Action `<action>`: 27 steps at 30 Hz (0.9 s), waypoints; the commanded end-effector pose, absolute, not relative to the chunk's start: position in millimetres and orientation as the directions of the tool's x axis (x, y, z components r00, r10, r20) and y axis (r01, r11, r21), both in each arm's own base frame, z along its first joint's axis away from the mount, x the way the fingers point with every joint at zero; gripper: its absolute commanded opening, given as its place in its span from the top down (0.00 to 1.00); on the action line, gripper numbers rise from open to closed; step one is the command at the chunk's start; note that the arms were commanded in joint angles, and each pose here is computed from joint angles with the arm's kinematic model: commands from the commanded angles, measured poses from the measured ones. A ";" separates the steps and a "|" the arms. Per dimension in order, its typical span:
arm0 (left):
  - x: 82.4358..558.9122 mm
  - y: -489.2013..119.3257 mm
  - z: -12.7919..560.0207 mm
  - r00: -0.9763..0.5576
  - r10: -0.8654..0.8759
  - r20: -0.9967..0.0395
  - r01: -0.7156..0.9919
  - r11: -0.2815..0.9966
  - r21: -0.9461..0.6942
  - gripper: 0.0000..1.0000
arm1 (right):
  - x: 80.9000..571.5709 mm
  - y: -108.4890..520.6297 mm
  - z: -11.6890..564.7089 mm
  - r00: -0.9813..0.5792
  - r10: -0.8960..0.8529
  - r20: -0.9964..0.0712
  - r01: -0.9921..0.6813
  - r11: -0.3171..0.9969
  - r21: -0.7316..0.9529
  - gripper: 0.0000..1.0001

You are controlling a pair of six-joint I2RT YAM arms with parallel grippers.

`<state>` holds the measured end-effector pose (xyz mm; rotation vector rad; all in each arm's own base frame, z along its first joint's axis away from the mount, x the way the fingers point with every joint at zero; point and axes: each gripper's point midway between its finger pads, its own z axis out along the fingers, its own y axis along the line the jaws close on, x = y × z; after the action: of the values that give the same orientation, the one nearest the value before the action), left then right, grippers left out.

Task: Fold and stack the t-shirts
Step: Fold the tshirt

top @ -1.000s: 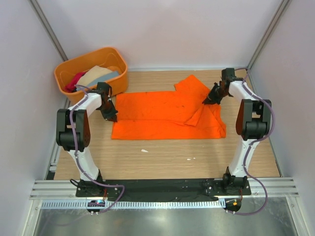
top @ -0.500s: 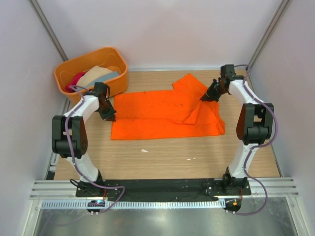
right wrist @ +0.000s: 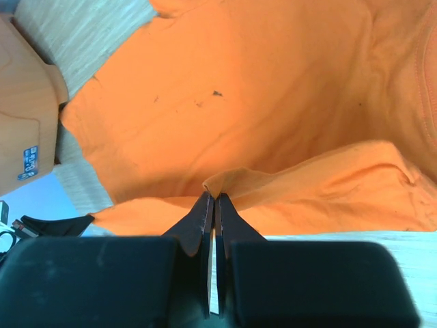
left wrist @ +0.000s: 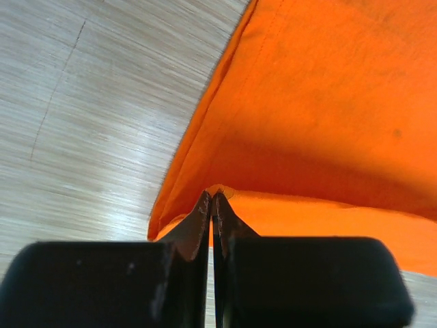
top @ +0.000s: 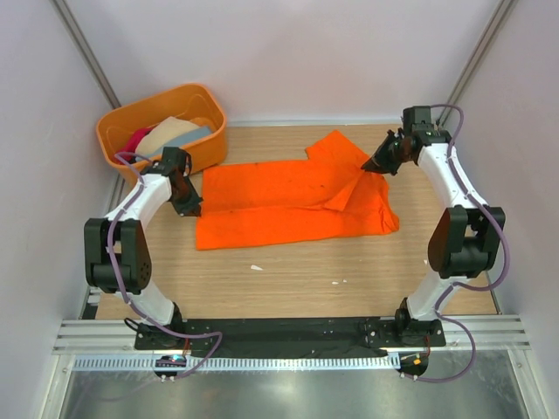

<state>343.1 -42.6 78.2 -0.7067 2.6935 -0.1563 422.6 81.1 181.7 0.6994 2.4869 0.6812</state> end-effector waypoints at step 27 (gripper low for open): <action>381.7 -41.1 52.7 -0.837 -0.463 -0.293 -0.434 0.886 -0.162 1.00 | 435.6 65.1 149.4 -0.769 0.576 -0.277 0.411 0.778 0.475 0.99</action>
<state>365.9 -42.7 45.6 -0.6914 2.7694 -0.1188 427.4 70.7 135.6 0.7756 2.5961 0.5710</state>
